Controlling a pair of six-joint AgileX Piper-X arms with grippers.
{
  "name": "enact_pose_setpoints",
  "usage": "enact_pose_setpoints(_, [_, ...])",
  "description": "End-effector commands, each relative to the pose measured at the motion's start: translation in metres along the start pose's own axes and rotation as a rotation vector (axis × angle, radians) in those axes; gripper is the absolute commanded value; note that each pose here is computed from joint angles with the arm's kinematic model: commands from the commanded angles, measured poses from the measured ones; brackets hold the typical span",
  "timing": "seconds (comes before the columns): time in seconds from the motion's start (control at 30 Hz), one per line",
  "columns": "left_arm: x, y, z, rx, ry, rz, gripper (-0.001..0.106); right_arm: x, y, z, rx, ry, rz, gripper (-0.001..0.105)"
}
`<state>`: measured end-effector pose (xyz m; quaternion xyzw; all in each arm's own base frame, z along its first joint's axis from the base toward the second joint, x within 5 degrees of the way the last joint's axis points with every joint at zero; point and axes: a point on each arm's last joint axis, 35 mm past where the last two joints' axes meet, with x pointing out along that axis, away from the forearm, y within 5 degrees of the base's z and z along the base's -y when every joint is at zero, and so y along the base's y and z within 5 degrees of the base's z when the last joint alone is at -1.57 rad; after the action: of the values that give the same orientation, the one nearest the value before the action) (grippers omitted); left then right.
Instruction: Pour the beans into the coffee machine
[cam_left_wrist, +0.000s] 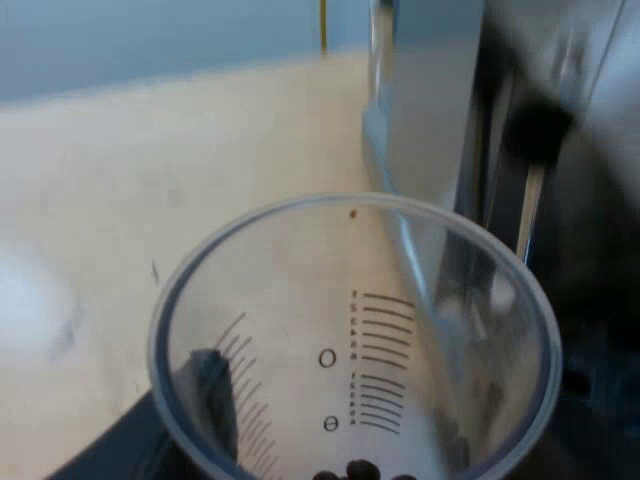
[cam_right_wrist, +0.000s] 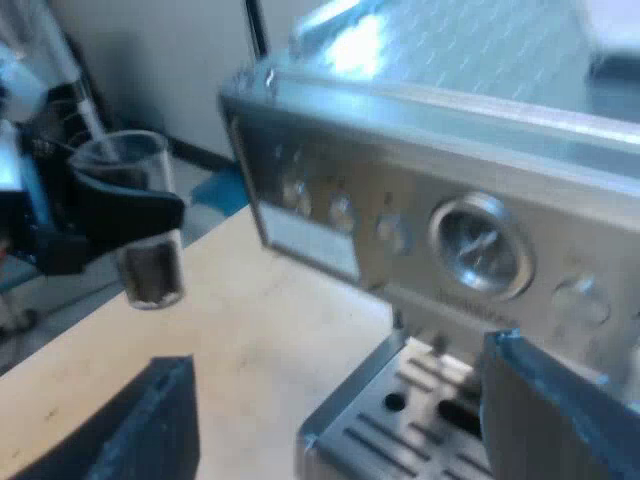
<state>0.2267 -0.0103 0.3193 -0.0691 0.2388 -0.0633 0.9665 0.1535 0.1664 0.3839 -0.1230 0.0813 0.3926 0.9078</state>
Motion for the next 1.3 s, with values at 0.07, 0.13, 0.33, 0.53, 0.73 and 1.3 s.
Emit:
enact_pose_setpoints(0.07, [-0.015, -0.006, 0.029, 0.005, -0.068, 0.000, 0.025, -0.013, -0.005, 0.016, -0.059, 0.026, -0.053, 0.062])
enact_pose_setpoints(0.13, [-0.022, -0.008, 0.041, 0.008, -0.092, -0.003, 0.025, -0.019, -0.008, 0.025, -0.074, 0.047, -0.083, 0.062])
enact_pose_setpoints(0.33, [-0.042, -0.014, 0.070, 0.014, -0.138, -0.008, 0.025, -0.033, -0.014, 0.050, -0.070, 0.013, -0.150, 0.062])
enact_pose_setpoints(0.53, [-0.061, -0.020, 0.095, 0.028, -0.213, -0.017, 0.025, -0.044, -0.021, 0.069, -0.101, -0.025, -0.250, 0.062])
enact_pose_setpoints(0.73, [-0.073, -0.027, 0.107, 0.086, -0.240, -0.020, 0.025, -0.050, -0.026, 0.077, -0.089, -0.039, -0.374, 0.062])
enact_pose_setpoints(1.3, [-0.071, -0.044, 0.104, 0.164, -0.226, -0.082, 0.025, -0.014, -0.021, 0.049, -0.088, -0.209, -0.438, 0.062])
